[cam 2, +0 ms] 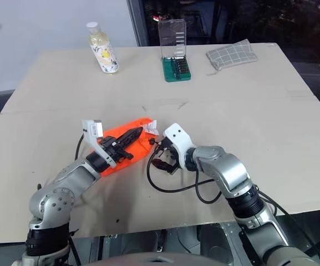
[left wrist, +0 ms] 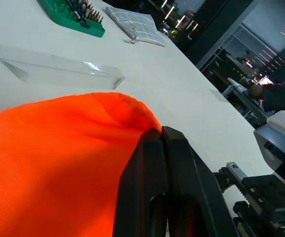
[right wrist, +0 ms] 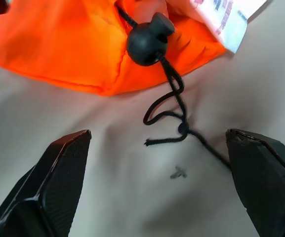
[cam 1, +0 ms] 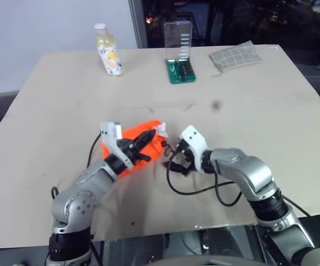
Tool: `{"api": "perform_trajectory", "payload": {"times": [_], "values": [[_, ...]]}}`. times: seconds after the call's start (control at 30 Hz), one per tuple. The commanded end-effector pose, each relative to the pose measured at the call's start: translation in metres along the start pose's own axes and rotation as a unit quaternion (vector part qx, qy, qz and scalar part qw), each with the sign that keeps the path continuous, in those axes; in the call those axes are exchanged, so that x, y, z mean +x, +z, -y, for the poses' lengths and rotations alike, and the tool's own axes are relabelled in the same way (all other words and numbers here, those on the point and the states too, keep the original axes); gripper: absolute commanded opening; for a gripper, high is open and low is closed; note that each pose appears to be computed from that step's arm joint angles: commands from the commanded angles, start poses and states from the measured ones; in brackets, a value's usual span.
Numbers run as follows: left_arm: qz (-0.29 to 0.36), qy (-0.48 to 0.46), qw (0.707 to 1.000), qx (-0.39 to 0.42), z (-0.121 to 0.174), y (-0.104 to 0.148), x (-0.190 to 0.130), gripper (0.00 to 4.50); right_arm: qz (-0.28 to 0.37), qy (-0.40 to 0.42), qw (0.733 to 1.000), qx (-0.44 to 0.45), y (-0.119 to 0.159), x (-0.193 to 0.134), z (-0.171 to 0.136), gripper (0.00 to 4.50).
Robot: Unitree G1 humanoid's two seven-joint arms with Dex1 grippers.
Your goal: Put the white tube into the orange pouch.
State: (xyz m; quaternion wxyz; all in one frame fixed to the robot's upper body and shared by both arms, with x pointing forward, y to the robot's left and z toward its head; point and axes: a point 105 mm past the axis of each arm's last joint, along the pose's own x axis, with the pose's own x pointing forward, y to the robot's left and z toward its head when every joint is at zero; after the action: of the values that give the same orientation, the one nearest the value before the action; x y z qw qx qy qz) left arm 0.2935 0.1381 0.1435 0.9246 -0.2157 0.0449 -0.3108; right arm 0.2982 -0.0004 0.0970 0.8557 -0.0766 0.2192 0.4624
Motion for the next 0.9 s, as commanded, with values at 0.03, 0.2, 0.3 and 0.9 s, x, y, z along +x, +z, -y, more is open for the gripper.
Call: {"api": "perform_trajectory", "payload": {"times": [0.03, 0.2, 0.3, 0.9], "values": [[0.015, -0.015, 1.0, 0.012, 0.01, 0.008, -0.001, 0.0, 0.019, -0.014, 1.0, -0.015, 0.011, -0.001, 0.005, 4.44], [0.017, -0.015, 1.0, 0.012, 0.01, 0.009, -0.001, 0.0, 0.019, -0.015, 0.999, -0.03, 0.011, 0.009, 0.001, 4.44], [0.018, -0.014, 1.0, 0.013, 0.009, 0.01, -0.001, 0.0, 0.015, -0.018, 0.999, -0.048, 0.007, 0.011, 0.002, 3.58], [0.014, -0.002, 1.0, 0.012, 0.002, 0.005, -0.003, 0.0, 0.083, -0.066, 0.994, -0.031, 0.025, -0.007, 0.021, 0.07]]}}
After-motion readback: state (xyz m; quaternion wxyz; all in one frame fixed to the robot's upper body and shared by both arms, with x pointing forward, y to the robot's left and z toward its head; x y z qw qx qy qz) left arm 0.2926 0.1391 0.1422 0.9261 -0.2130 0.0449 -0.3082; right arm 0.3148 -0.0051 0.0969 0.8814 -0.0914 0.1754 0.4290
